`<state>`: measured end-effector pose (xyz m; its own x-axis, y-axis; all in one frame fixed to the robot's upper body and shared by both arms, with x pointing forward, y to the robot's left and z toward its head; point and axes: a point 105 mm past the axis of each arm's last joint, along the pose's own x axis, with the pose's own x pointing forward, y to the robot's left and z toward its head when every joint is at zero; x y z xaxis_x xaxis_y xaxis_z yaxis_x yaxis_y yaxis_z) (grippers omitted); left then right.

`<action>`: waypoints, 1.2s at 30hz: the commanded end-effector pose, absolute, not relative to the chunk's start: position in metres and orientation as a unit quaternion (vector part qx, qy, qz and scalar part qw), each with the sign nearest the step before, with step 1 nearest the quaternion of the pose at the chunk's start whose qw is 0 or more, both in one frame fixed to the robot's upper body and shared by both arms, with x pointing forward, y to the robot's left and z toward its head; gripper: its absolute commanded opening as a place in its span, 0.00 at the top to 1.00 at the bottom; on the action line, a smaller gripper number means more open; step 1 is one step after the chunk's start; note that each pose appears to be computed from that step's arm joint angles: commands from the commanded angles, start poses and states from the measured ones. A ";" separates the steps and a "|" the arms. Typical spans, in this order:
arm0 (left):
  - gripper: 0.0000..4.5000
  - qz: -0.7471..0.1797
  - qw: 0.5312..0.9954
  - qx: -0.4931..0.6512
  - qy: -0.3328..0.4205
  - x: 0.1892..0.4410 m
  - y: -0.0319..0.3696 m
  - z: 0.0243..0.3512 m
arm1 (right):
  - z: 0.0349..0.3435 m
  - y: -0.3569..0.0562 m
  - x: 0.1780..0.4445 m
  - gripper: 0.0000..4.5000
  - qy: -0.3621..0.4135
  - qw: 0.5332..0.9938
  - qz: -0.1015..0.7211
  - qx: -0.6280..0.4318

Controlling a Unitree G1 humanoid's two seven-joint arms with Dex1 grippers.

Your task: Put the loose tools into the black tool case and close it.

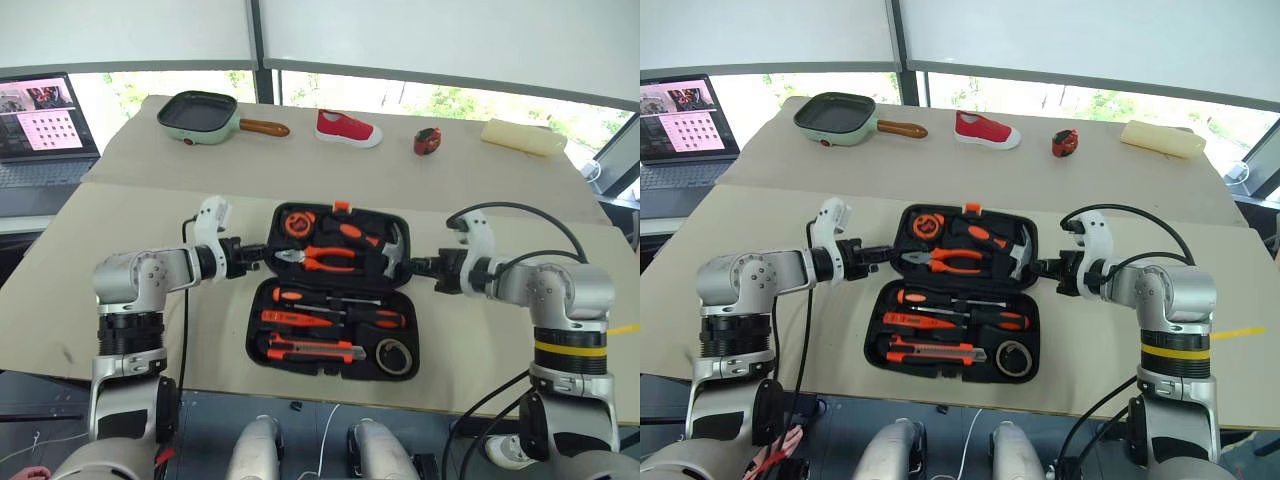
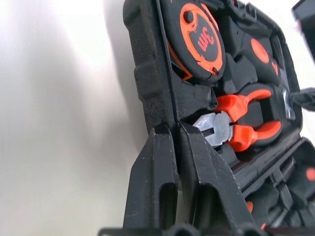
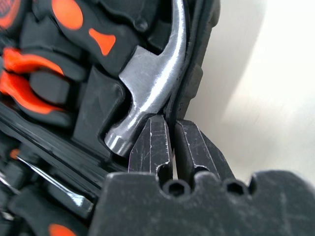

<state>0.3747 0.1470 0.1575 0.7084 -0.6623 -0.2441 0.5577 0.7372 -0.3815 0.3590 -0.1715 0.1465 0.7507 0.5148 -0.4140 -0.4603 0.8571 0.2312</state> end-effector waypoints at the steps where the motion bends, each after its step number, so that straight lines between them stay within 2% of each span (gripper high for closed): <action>1: 0.96 -0.401 0.908 -0.101 0.068 0.370 0.123 0.195 | 0.187 -0.149 0.361 0.94 0.118 0.942 0.314 -0.006; 5: 0.96 -0.384 0.922 -0.040 0.009 0.362 0.127 0.188 | 0.184 -0.152 0.352 0.94 0.061 0.948 0.304 -0.071; 12: 0.96 -0.349 0.937 0.024 0.001 0.340 0.143 0.154 | 0.171 -0.148 0.319 0.94 0.000 0.941 0.322 -0.105; 18: 0.96 -0.302 0.953 0.023 -0.018 0.336 0.159 0.151 | 0.169 -0.153 0.309 0.94 -0.049 0.938 0.309 -0.146; 22: 0.96 -0.278 0.958 0.058 -0.046 0.332 0.171 0.155 | 0.159 -0.154 0.298 0.94 -0.073 0.916 0.324 -0.224; 26: 0.96 -0.257 0.963 0.063 -0.043 0.327 0.184 0.152 | 0.153 -0.160 0.289 0.94 -0.097 0.901 0.321 -0.276; 28: 0.83 -0.249 0.965 0.067 -0.042 0.324 0.189 0.151 | 0.151 -0.162 0.284 1.00 -0.110 0.893 0.321 -0.296; 29: 0.80 -0.248 0.966 0.068 -0.036 0.321 0.191 0.148 | 0.151 -0.162 0.278 1.00 -0.130 0.877 0.325 -0.330; 30: 0.71 -0.247 0.966 0.069 -0.030 0.319 0.192 0.146 | 0.150 -0.162 0.273 1.00 -0.150 0.859 0.328 -0.364; 31: 0.61 -0.245 0.967 0.068 -0.026 0.314 0.194 0.144 | 0.148 -0.164 0.266 0.91 -0.167 0.841 0.329 -0.395; 32: 0.56 -0.242 0.968 0.065 -0.020 0.309 0.196 0.143 | 0.146 -0.167 0.257 0.82 -0.181 0.826 0.332 -0.419; 33: 0.47 -0.241 0.968 0.063 -0.017 0.304 0.197 0.143 | 0.144 -0.169 0.251 0.78 -0.189 0.817 0.333 -0.431; 36: 0.22 -0.234 0.970 0.066 -0.003 0.282 0.209 0.151 | 0.148 -0.179 0.224 0.55 -0.196 0.800 0.340 -0.454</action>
